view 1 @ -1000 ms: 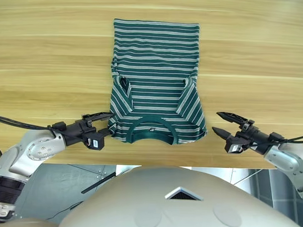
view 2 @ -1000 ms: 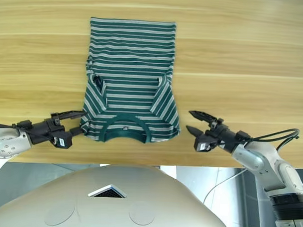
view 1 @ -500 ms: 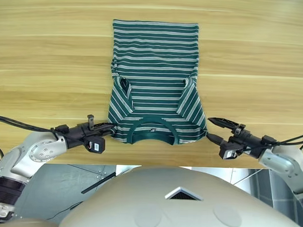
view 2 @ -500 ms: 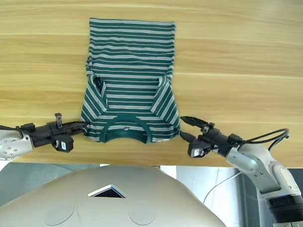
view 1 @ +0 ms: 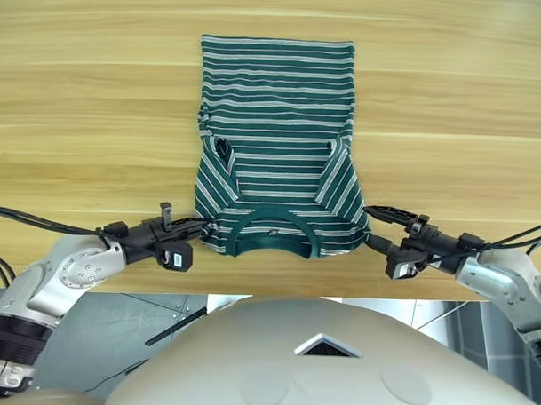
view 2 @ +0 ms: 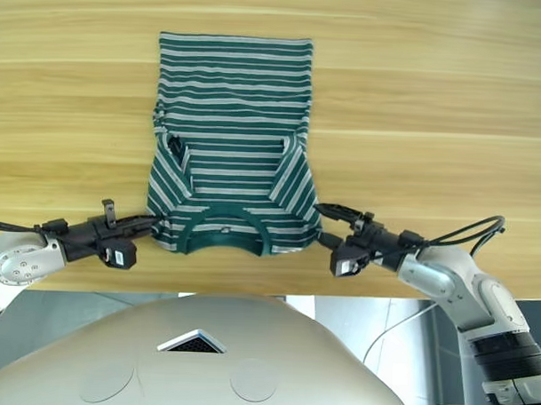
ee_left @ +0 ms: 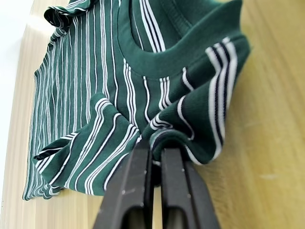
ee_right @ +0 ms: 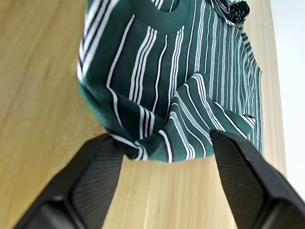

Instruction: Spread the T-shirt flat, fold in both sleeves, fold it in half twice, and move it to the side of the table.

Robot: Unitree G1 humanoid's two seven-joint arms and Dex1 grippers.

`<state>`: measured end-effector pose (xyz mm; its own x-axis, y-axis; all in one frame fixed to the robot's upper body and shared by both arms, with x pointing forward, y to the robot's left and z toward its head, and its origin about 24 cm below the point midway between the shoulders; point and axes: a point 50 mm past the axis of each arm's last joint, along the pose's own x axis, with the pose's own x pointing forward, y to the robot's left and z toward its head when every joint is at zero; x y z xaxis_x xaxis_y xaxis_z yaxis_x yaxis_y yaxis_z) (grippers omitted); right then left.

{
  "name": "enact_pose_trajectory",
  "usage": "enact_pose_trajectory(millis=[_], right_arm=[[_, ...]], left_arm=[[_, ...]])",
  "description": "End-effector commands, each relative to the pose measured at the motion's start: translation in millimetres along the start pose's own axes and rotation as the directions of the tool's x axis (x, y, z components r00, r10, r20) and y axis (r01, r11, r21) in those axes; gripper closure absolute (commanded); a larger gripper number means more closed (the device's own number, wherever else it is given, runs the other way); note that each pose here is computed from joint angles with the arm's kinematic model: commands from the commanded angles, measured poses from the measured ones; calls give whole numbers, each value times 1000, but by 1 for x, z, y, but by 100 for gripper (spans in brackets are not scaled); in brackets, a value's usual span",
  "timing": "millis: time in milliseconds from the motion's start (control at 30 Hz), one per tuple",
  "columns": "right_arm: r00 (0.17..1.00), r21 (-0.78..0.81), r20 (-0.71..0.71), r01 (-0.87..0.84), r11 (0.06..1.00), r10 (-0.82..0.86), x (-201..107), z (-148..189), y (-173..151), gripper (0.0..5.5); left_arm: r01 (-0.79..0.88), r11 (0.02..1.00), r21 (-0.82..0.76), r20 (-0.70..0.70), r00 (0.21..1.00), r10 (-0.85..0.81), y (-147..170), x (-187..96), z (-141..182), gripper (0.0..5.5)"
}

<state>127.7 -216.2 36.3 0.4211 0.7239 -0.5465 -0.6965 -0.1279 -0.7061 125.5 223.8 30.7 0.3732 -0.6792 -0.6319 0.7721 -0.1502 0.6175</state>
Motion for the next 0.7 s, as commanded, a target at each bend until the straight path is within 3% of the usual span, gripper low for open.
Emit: enact_pose_trajectory(millis=[33, 567, 700], right_arm=[[992, -2, -35, -119, 993, 119, 2, -6, 14, 265], [992, 10, -93, -81, 997, 82, 1, -19, 11, 544], [996, 12, -72, -49, 999, 50, 2, -19, 8, 549]], left_arm=[[33, 999, 2, -6, 999, -33, -3, 3, 0, 548], [5, 999, -37, 18, 1000, -5, -8, 1, 4, 548], [-21, 998, -65, 49, 998, 25, -6, 1, 7, 548]])
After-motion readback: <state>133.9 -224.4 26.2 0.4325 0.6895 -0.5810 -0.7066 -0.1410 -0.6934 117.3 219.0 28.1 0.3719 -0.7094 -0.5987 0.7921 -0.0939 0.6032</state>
